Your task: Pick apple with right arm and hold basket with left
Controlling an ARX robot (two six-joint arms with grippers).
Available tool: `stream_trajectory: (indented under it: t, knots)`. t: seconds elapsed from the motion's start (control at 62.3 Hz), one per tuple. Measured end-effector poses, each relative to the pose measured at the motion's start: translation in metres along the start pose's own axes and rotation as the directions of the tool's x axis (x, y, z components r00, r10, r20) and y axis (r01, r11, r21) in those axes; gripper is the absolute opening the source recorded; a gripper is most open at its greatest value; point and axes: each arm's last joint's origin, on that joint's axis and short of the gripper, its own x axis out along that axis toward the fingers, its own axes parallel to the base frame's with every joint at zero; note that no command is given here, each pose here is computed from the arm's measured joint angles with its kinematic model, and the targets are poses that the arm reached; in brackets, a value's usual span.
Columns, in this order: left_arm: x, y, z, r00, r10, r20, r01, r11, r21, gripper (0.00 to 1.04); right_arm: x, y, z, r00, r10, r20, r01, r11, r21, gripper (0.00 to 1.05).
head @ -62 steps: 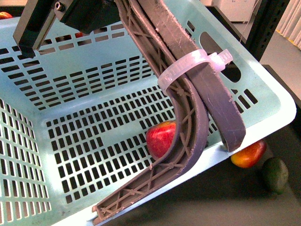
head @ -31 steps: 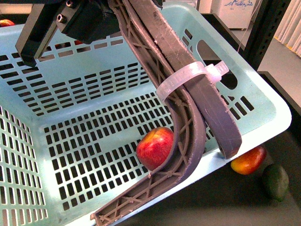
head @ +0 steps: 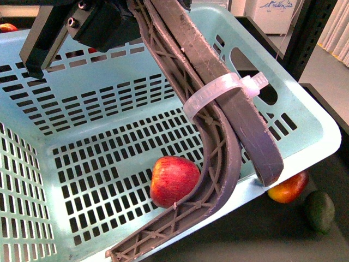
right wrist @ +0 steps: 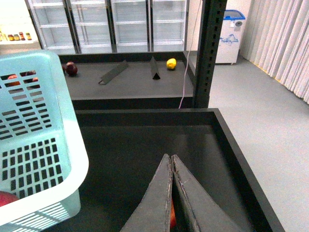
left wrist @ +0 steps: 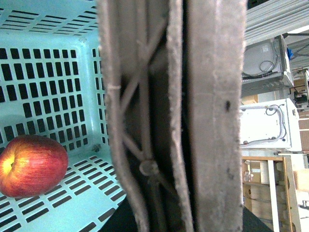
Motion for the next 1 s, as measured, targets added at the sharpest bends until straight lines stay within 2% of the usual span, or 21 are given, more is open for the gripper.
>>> stream_trajectory:
  t: [0.594, 0.674, 0.899, 0.931, 0.995]
  knots:
    - [0.000, 0.000, 0.000, 1.000, -0.001, 0.000, 0.001, 1.000, 0.000, 0.15, -0.012, 0.000, 0.000, 1.000, 0.000, 0.001, 0.000, 1.000, 0.000, 0.02]
    - [0.000, 0.000, 0.000, 1.000, -0.001, -0.002, 0.001, 1.000, 0.000, 0.15, -0.019, 0.000, -0.005, 0.999, -0.003, -0.032, 0.003, 1.000, 0.000, 0.02]
    - [0.000, 0.000, 0.000, 1.000, -0.001, 0.000, 0.001, 1.000, 0.000, 0.15, -0.023, 0.000, -0.003, 1.000, -0.002, -0.006, 0.002, 1.000, 0.000, 0.02]
    - [0.000, 0.000, 0.000, 1.000, 0.000, -0.001, 0.000, 1.000, -0.002, 0.15, -0.023, 0.000, -0.003, 1.000, -0.002, -0.006, 0.002, 1.000, 0.000, 0.03]
    - [0.000, 0.000, 0.000, 1.000, 0.000, 0.000, 0.000, 1.000, -0.002, 0.15, -0.023, 0.000, -0.003, 1.000, -0.002, -0.005, 0.002, 1.000, 0.000, 0.15]
